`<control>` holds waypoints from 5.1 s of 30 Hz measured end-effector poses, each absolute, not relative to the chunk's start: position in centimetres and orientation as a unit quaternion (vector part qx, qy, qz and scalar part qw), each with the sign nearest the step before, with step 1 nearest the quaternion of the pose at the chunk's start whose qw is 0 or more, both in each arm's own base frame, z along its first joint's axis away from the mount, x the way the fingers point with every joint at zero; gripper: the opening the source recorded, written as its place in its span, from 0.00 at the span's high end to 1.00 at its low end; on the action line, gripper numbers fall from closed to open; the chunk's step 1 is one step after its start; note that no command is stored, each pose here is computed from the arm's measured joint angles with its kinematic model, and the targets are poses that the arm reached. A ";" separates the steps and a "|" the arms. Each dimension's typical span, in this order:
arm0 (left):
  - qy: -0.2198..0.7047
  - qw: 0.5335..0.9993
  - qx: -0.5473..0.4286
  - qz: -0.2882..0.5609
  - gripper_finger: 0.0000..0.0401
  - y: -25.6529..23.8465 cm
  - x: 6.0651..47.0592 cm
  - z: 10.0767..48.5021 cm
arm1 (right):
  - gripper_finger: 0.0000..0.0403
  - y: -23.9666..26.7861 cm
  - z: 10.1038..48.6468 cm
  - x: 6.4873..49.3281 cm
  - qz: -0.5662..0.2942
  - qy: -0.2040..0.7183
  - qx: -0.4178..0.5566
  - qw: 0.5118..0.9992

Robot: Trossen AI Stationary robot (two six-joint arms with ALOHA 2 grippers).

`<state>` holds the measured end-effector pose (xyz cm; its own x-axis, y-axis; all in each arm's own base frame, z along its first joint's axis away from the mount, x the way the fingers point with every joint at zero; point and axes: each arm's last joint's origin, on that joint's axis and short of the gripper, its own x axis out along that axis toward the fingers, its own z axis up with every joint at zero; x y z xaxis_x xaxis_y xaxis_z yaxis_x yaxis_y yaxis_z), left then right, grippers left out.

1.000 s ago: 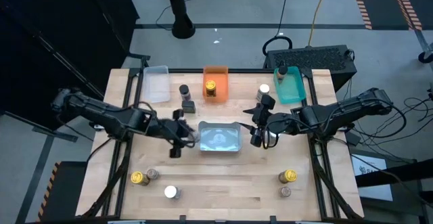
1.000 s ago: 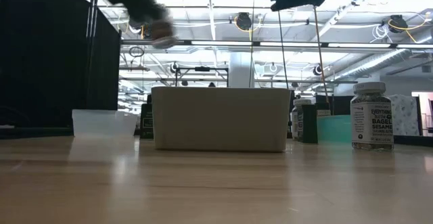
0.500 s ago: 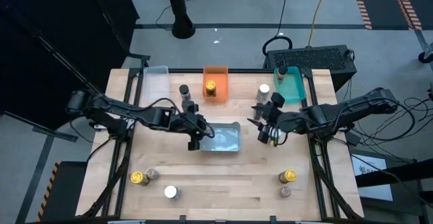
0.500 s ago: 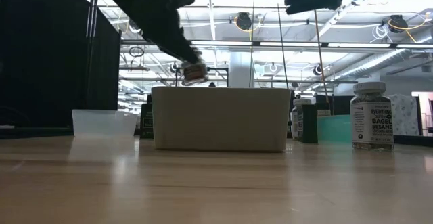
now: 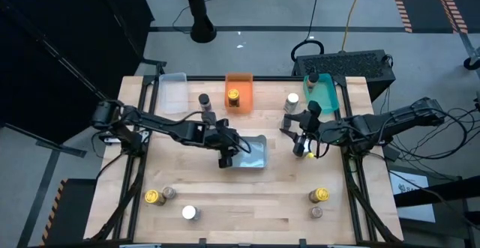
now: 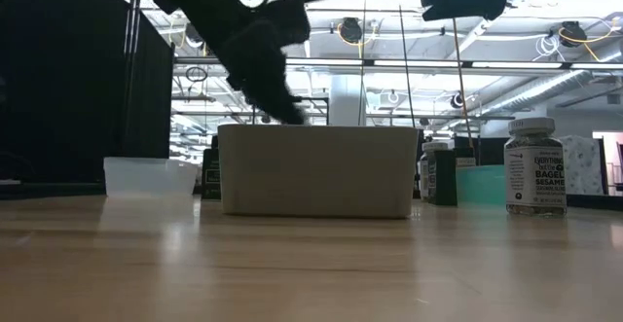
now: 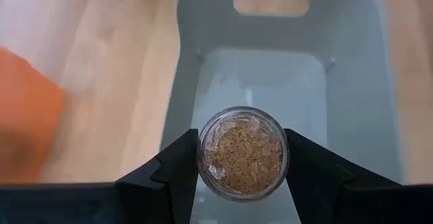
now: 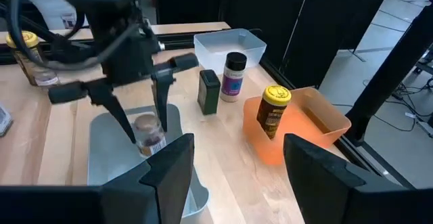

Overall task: Sort spices by type
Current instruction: Put the top brown seasoning bottle into the gray bin, then put the bottom white seasoning bottle into the transparent bin

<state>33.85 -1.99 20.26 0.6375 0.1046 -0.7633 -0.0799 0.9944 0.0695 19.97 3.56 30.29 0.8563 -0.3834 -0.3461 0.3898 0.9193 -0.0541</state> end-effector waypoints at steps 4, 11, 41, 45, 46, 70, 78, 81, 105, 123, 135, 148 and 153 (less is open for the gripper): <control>0.454 0.889 0.023 0.049 0.53 -2.0 34.2 19.7 | 0.48 3.6 30.3 20.0 -0.199 0.178 0.005 0.964; 0.464 0.884 0.017 0.046 0.53 -2.0 34.1 19.5 | 0.48 3.6 30.3 20.0 -0.199 0.178 0.005 0.964; 0.493 0.867 0.016 0.066 0.48 -1.9 33.7 18.9 | 0.48 3.6 30.2 20.0 -0.200 0.178 0.009 0.963; 0.493 0.867 0.017 0.064 0.48 -1.9 33.7 18.9 | 0.48 3.6 30.2 20.0 -0.200 0.178 0.009 0.963; 0.494 0.867 0.018 0.064 0.48 -1.9 33.7 18.9 | 0.48 3.6 30.2 20.0 -0.200 0.178 0.009 0.963; 0.494 0.867 0.028 0.059 0.41 -1.9 33.7 18.9 | 0.48 3.6 30.2 20.0 -0.201 0.178 0.009 0.963; 0.488 0.869 0.034 0.075 0.27 -1.7 33.8 18.9 | 0.48 3.6 30.2 20.0 -0.201 0.178 0.011 0.963; 0.482 0.872 0.023 0.081 0.26 -1.7 33.8 19.0 | 0.48 3.6 30.2 20.0 -0.201 0.178 0.011 0.963; 0.517 0.855 -0.044 -0.006 0.26 -7.7 24.9 27.8 | 0.48 3.5 30.6 20.2 -0.213 0.159 0.021 0.964; 0.590 0.806 -0.038 -0.015 0.26 -11.4 21.5 27.2 | 0.48 4.2 31.1 21.7 -0.200 0.103 0.057 0.973; 0.578 0.815 -0.007 0.034 0.26 -10.6 21.6 27.2 | 0.48 4.9 32.0 23.2 -0.194 0.114 0.038 0.974; 0.564 0.823 -0.012 0.073 0.26 -10.3 21.8 27.3 | 0.48 4.6 32.3 23.3 -0.225 0.136 0.020 0.965; 0.557 0.827 0.025 0.071 0.26 -10.1 21.8 27.3 | 0.48 3.8 32.7 23.3 -0.277 0.129 0.018 0.952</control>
